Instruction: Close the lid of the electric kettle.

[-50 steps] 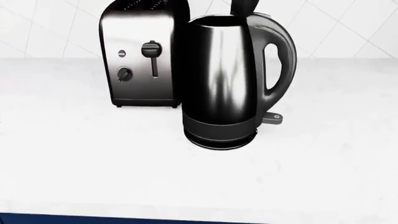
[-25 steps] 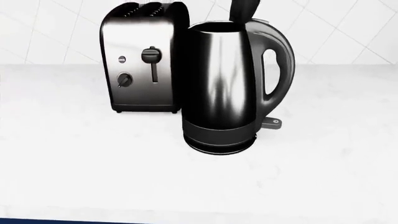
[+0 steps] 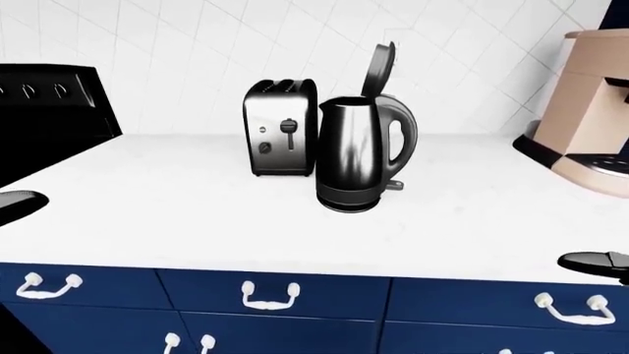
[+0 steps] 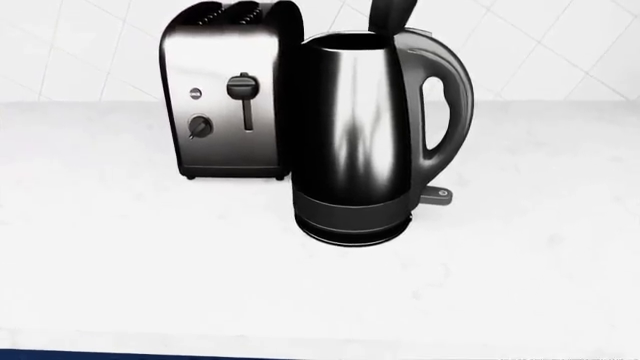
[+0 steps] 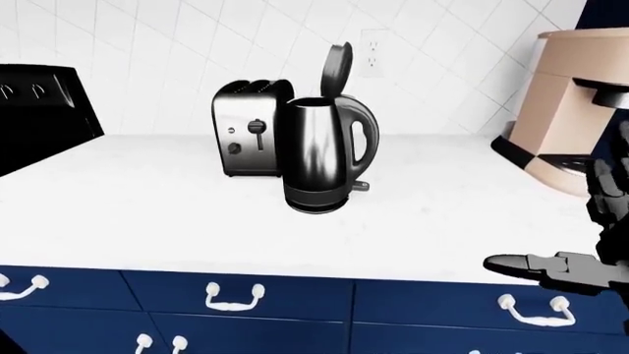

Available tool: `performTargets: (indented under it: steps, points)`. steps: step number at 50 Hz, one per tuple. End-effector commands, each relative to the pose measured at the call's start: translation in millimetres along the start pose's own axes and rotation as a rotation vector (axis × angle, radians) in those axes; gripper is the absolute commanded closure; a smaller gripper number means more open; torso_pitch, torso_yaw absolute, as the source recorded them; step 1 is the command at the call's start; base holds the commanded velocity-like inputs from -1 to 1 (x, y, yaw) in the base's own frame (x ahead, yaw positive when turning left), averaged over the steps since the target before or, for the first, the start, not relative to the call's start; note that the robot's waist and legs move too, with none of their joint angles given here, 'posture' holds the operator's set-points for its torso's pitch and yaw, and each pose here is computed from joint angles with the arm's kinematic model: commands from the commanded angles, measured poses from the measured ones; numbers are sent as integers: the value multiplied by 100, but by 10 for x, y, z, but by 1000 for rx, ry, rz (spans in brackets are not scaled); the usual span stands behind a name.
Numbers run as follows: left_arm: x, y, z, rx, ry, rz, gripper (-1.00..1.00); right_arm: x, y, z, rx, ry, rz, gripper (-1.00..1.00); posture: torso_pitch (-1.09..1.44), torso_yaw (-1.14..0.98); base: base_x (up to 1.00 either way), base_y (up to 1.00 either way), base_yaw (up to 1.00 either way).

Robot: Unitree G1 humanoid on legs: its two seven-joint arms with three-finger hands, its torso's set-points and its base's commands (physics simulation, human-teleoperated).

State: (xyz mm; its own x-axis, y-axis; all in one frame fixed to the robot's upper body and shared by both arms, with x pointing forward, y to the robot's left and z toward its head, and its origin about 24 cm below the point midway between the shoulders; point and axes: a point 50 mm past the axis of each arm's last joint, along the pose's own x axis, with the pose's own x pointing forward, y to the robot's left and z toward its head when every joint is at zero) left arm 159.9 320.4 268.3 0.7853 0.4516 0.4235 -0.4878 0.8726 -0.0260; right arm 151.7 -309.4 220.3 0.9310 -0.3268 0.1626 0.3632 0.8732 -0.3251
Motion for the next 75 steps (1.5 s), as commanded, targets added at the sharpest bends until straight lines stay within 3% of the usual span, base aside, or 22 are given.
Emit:
performTargets:
  steps: [1,9,25,29,32,49,65,75]
  points:
    - [6,-25,107,8,-61,-13,-100,-21,-62,195,-66,-62,8,-100,-51,0,0,0,0]
    - [5,-18,107,9,-61,-11,-100,69,-184,405,-188,-61,66,-100,-51,0,0,0,0]
    - [4,-18,116,7,-60,-11,-100,427,-320,851,-341,-45,113,-100,-51,0,0,0,0]
    - [7,-28,116,7,-61,-14,-100,525,-272,900,-334,-44,153,-100,-51,0,0,0,0]
    - [10,-26,114,6,-61,-13,-100,583,-240,919,-397,-39,172,-100,-51,0,0,0,0]
    - [6,-29,98,7,-57,-14,-100,966,-188,1082,-549,14,232,-100,-51,0,0,0,0]
    - [9,-51,69,6,-52,-19,-100,1339,20,1264,-685,28,288,-100,-51,0,0,0,0]
    - [9,-64,73,6,-53,-24,-100,1532,176,1218,-767,54,323,-100,-51,0,0,0,0]
